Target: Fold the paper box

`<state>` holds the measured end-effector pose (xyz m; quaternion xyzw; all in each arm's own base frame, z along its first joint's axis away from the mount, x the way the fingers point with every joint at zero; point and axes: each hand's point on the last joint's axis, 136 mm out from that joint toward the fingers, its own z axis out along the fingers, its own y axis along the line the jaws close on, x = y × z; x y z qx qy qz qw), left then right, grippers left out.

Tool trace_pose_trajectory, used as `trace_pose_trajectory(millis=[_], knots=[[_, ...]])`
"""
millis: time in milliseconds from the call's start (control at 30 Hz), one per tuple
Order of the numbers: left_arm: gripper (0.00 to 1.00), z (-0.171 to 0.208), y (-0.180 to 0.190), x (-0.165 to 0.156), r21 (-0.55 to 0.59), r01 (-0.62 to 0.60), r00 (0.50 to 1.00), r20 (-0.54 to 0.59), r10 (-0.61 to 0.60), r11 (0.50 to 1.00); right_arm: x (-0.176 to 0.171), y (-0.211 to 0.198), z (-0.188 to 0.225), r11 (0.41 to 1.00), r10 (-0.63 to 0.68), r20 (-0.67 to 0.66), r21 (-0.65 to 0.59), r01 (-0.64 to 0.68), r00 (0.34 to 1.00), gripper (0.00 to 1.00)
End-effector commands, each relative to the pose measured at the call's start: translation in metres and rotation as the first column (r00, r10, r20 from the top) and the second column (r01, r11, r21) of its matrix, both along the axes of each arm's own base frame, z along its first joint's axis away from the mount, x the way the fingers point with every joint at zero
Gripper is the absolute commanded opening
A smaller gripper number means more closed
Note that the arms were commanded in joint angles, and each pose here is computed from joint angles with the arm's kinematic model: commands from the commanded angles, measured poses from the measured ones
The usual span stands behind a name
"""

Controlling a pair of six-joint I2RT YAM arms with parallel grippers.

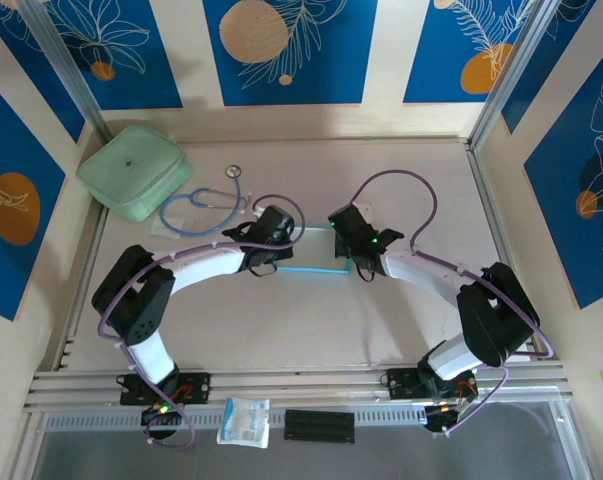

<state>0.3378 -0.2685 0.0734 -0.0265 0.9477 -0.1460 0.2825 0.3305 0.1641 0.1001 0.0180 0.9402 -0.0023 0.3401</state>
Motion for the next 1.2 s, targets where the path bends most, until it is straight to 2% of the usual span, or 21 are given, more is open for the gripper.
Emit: trace_pose_trajectory(millis=[0,233,400,500,633,767,833,933,1167], knots=[[0.22,0.006,-0.005,-0.009,-0.055,-0.006,1.000,0.002,0.006,0.998,-0.014,-0.005,-0.009,1.000,-0.021,-0.026,-0.001,0.021,0.999,0.06],[0.30,0.006,0.000,-0.020,-0.046,0.012,1.000,0.012,-0.011,0.999,-0.027,-0.002,-0.024,0.999,-0.014,-0.047,-0.037,0.012,0.999,0.07],[0.49,0.016,0.007,-0.031,-0.062,0.027,0.999,0.037,-0.025,0.998,-0.027,-0.004,-0.027,0.996,-0.036,-0.048,-0.083,0.032,0.998,0.07],[0.55,0.023,0.014,-0.042,-0.080,0.032,0.999,0.046,-0.028,0.996,-0.027,-0.006,-0.026,0.993,-0.053,-0.047,-0.107,0.047,0.998,0.06],[0.57,0.037,0.024,-0.061,-0.122,0.043,0.997,0.066,-0.035,0.992,-0.025,-0.006,-0.023,0.992,-0.057,-0.043,-0.113,0.052,0.997,0.06],[0.57,0.077,0.047,-0.069,-0.145,-0.002,0.992,0.128,0.021,0.989,-0.025,-0.006,-0.023,0.992,-0.050,-0.046,-0.119,0.044,0.998,0.06],[0.58,0.099,0.058,-0.064,-0.137,-0.024,0.988,0.145,0.044,0.990,-0.026,-0.005,-0.025,0.992,-0.044,-0.053,-0.119,0.037,0.998,0.07],[0.59,0.115,0.062,-0.042,-0.168,-0.025,0.996,0.075,0.038,0.985,-0.027,-0.003,-0.026,0.993,-0.030,-0.060,-0.115,0.023,0.998,0.06],[0.61,0.090,0.026,0.016,-0.226,0.136,0.979,-0.119,-0.166,0.965,-0.027,0.002,-0.027,0.994,-0.009,-0.070,-0.108,0.002,0.998,0.06]])
